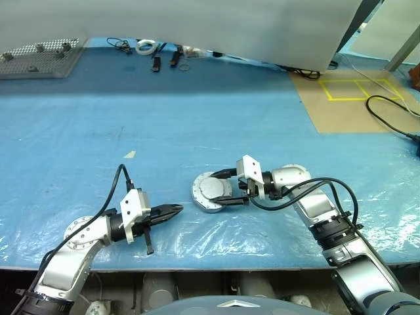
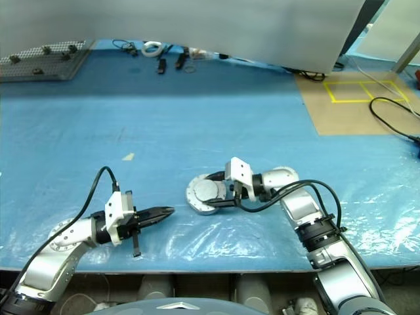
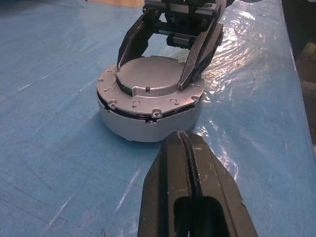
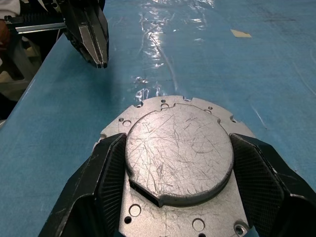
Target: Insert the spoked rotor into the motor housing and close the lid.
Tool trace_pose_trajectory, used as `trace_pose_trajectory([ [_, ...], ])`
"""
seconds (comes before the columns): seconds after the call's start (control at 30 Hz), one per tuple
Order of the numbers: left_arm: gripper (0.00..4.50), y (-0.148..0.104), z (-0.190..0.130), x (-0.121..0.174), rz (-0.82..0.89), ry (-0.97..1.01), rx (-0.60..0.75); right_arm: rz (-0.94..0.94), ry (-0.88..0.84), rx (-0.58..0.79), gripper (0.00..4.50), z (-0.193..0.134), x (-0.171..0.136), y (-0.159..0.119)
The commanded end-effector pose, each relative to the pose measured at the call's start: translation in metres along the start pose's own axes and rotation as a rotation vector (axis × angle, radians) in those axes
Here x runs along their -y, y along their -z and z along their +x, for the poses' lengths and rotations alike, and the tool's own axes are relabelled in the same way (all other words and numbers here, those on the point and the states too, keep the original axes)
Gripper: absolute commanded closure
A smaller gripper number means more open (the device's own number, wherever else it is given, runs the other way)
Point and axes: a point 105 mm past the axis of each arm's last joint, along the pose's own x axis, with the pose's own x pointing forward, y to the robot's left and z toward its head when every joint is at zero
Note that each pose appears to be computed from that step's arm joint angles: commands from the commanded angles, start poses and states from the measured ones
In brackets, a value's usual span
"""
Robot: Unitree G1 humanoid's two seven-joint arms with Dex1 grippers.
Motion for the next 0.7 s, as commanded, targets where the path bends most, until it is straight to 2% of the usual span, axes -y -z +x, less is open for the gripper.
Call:
trace_pose_trajectory([
  [0.03, 4.50, -0.005, 0.002, 0.001, 0.022, 0.015, 0.016, 0.005, 0.008, -0.004, 1.56, 0.001, -0.001, 0.002],
  [0.4, 4.50, -0.004, 0.003, 0.002, 0.020, 0.018, 0.016, 0.019, 0.010, -0.032, 1.56, 0.006, -0.002, 0.009],
  [0.7, 4.50, -0.004, 0.005, 0.005, 0.015, 0.023, 0.019, 0.038, -0.005, -0.112, 1.56, 0.008, -0.009, 0.028],
])
